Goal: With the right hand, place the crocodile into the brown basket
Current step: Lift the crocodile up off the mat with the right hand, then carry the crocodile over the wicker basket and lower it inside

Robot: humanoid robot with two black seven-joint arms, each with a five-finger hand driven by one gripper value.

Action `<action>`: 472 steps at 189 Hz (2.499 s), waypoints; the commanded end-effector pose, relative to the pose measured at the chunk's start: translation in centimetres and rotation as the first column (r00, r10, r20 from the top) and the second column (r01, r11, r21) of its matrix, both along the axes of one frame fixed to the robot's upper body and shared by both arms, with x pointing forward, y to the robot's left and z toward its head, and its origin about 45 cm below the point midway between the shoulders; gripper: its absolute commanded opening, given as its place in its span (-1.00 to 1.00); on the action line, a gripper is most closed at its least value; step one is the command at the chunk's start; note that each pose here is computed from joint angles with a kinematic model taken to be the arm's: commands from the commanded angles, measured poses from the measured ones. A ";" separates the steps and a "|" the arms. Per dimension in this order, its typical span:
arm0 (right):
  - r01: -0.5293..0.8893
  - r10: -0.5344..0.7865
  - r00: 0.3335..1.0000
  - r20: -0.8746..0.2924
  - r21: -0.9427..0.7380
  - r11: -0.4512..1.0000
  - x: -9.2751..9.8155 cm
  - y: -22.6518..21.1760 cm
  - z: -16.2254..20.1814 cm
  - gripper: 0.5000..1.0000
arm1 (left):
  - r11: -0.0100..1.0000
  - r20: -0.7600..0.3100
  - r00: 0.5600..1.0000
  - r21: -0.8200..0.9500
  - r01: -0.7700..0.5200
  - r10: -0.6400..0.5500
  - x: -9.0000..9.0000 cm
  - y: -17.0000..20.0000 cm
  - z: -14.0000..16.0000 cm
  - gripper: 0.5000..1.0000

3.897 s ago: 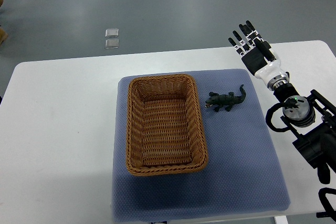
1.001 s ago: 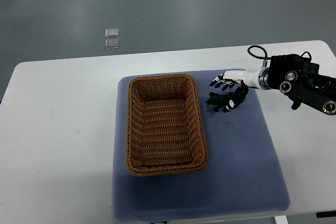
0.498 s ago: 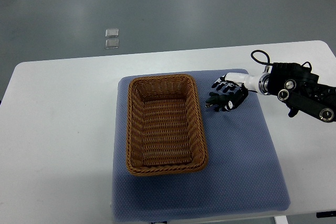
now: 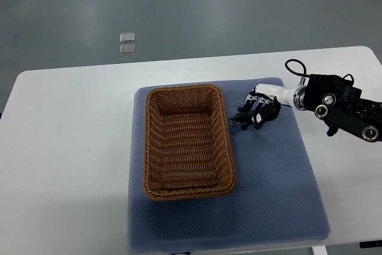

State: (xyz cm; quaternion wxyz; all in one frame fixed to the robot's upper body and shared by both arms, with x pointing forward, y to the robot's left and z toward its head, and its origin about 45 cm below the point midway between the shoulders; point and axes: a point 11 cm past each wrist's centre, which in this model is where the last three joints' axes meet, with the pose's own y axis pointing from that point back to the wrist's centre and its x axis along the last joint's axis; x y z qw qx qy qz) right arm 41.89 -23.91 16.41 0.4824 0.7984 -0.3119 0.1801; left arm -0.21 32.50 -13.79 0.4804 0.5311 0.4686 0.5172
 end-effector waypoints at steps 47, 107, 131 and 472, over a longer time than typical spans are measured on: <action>0.008 -0.008 1.000 0.010 -0.003 1.000 0.3 -0.5 0.6 -1.00 | 1.000 0.000 1.000 0.000 0.000 0.000 0.0 0.0 0.0 1.00; 0.025 -0.024 0.998 0.055 -0.016 1.000 1.7 -1.9 3.2 -1.00 | 1.000 0.000 1.000 -0.003 0.003 -0.003 0.0 -0.1 0.0 1.00; 0.030 -0.027 0.996 0.084 -0.026 0.999 2.4 -2.5 4.7 -1.00 | 1.000 0.000 1.000 -0.004 0.003 -0.003 0.0 -0.1 0.0 1.00; -0.341 0.347 0.938 -0.001 0.186 0.921 -1.8 15.6 5.2 -1.00 | 1.000 0.000 1.000 -0.029 0.005 -0.005 0.1 -1.0 -0.1 1.00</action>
